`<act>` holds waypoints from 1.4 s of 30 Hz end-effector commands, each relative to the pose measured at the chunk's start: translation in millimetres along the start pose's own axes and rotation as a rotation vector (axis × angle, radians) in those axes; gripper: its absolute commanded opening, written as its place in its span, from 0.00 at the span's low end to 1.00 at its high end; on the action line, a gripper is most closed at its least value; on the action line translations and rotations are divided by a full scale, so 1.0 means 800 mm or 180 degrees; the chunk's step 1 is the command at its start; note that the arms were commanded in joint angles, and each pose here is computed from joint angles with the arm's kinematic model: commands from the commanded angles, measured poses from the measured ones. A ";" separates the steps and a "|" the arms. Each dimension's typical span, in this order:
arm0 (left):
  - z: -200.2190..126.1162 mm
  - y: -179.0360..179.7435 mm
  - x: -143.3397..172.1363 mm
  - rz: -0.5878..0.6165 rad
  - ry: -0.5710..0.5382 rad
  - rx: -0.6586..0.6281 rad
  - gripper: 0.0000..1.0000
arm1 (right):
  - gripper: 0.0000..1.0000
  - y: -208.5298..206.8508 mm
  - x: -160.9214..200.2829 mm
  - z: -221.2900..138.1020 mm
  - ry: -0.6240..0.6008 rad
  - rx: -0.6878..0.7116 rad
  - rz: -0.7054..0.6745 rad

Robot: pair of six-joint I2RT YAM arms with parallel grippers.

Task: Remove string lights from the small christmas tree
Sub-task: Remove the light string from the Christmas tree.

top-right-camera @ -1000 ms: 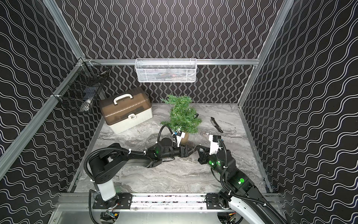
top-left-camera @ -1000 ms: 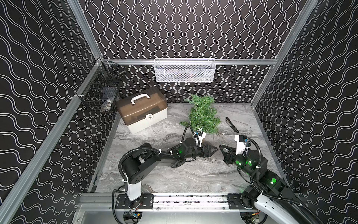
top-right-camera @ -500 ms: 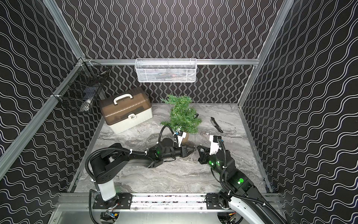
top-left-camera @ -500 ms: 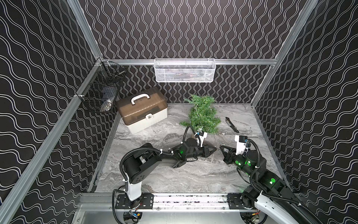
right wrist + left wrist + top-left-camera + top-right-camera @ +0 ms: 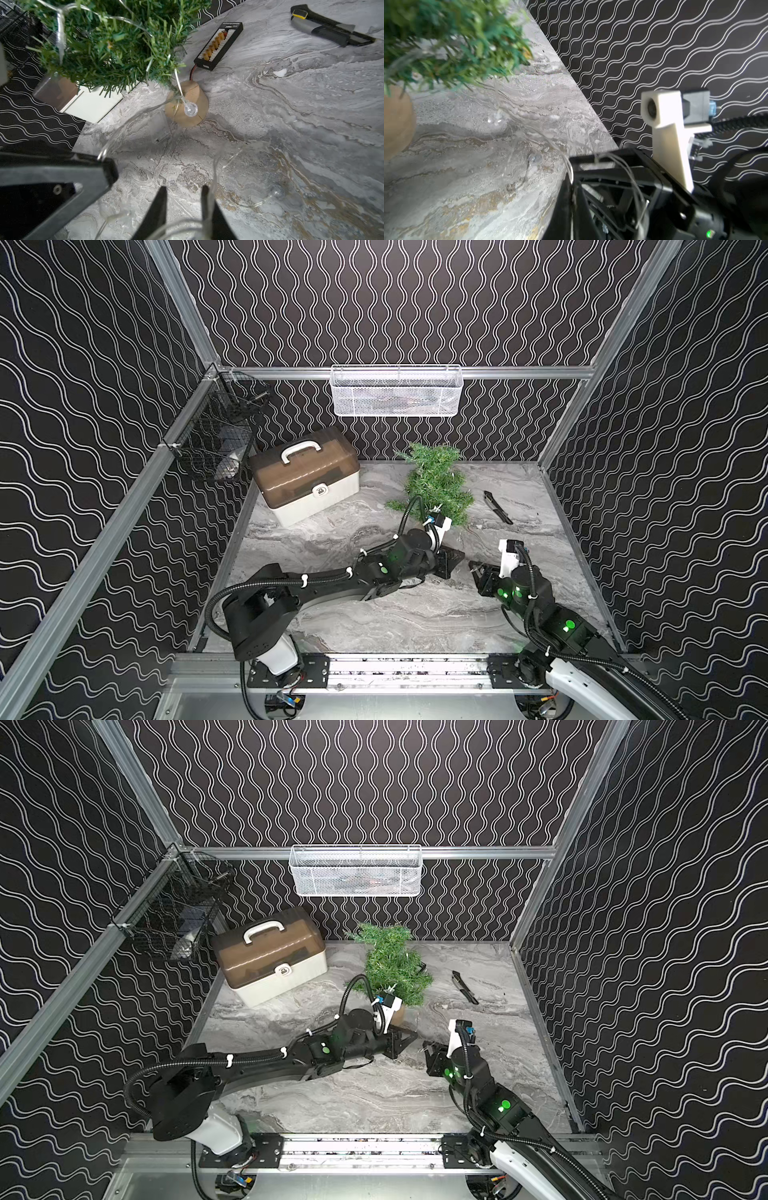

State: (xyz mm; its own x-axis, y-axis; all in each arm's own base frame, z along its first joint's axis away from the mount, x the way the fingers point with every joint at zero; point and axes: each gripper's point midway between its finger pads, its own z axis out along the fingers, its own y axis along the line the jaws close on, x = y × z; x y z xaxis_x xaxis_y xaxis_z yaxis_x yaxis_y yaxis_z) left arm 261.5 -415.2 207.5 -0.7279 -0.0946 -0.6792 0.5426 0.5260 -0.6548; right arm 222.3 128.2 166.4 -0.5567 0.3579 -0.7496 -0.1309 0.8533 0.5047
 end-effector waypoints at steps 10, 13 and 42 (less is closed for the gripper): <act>-0.024 -0.034 -0.033 0.0398 0.0014 -0.0094 0.00 | 0.69 -0.017 -0.042 -0.009 -0.0246 0.0552 0.0185; -0.025 -0.041 -0.032 0.0424 0.0062 -0.0050 0.00 | 0.60 -0.006 -0.060 -0.011 -0.0292 0.0561 0.0224; -0.027 -0.099 -0.082 0.0810 0.0298 -0.0011 0.00 | 0.97 -0.059 -0.040 -0.027 -0.0204 0.1240 0.0553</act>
State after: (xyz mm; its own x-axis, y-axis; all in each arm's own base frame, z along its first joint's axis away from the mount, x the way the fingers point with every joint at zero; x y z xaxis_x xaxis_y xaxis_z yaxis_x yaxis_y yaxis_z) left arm 263.8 -429.8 304.4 -0.6228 0.0692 -0.7793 0.6728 0.5558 -0.4883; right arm 220.9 80.0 165.6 -0.5596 0.4867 -0.6708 0.2307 0.8689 0.4380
